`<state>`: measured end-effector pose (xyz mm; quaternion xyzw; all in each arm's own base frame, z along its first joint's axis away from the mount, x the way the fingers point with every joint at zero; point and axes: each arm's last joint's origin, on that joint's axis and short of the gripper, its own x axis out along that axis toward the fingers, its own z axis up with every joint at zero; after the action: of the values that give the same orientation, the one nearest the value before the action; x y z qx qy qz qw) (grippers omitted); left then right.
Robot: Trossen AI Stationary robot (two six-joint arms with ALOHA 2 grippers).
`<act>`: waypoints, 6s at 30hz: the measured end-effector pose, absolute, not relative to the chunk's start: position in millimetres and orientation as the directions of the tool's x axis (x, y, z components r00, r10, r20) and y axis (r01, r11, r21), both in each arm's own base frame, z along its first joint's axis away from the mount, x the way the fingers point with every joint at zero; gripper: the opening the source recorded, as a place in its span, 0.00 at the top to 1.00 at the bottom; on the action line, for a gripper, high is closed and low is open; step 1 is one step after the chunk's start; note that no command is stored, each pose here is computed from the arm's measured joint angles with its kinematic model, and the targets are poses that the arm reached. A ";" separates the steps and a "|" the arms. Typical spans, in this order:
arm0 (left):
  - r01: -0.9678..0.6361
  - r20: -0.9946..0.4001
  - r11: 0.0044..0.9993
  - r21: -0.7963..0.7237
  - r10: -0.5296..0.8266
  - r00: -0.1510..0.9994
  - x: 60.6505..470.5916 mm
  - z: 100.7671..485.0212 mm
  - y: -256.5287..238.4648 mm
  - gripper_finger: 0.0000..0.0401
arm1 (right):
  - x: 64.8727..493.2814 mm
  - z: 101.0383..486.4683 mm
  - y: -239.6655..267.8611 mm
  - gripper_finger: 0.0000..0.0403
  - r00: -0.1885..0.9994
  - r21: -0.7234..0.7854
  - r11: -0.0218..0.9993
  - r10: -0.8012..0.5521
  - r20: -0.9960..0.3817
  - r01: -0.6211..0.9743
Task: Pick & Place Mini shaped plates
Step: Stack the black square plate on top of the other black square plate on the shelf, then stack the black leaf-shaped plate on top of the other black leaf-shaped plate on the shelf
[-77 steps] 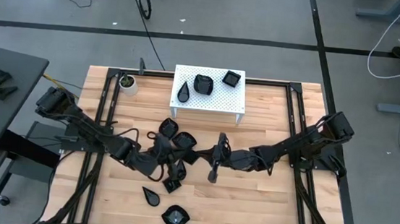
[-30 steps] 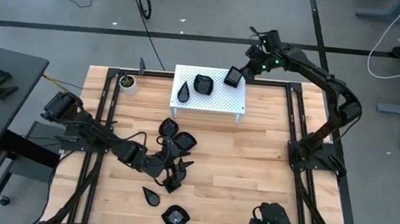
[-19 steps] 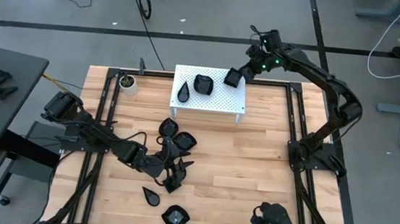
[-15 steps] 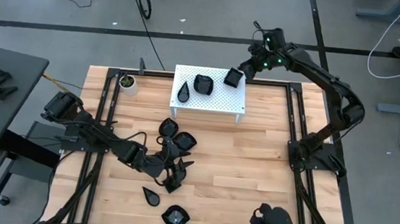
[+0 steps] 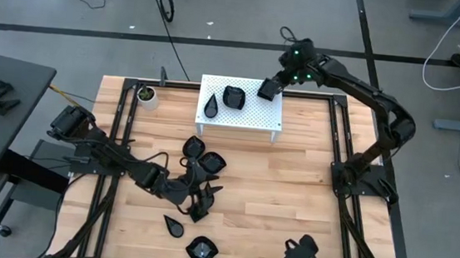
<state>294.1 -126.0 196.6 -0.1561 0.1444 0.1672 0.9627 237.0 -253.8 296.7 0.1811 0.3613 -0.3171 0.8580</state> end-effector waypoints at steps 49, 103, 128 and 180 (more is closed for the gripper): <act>-0.370 -0.329 0.897 -0.241 0.283 0.901 294.4 196.7 -125.1 0.56 | 267.7 318.4 -204.9 0.96 0.681 0.067 0.882 -0.309 -0.664 0.466; -0.366 -0.331 0.899 -0.241 0.279 0.901 294.2 196.6 -125.5 0.56 | 271.2 318.5 -162.1 0.99 0.485 -0.362 0.907 -0.421 -0.767 0.215; -0.366 -0.331 0.899 -0.241 0.279 0.902 294.2 196.7 -125.5 0.56 | 273.6 312.1 -160.9 0.75 0.455 -0.359 0.912 -0.410 -0.790 0.199; -0.375 -0.359 0.896 -0.239 0.277 0.891 290.4 195.9 -126.6 0.56 | 287.0 322.6 -79.5 0.47 0.759 -0.146 0.982 -0.185 -0.624 0.120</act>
<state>290.4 -126.6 195.9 -0.1526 0.1599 0.1698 0.9604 287.0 -79.5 322.6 -0.0487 0.3371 -0.0815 0.9367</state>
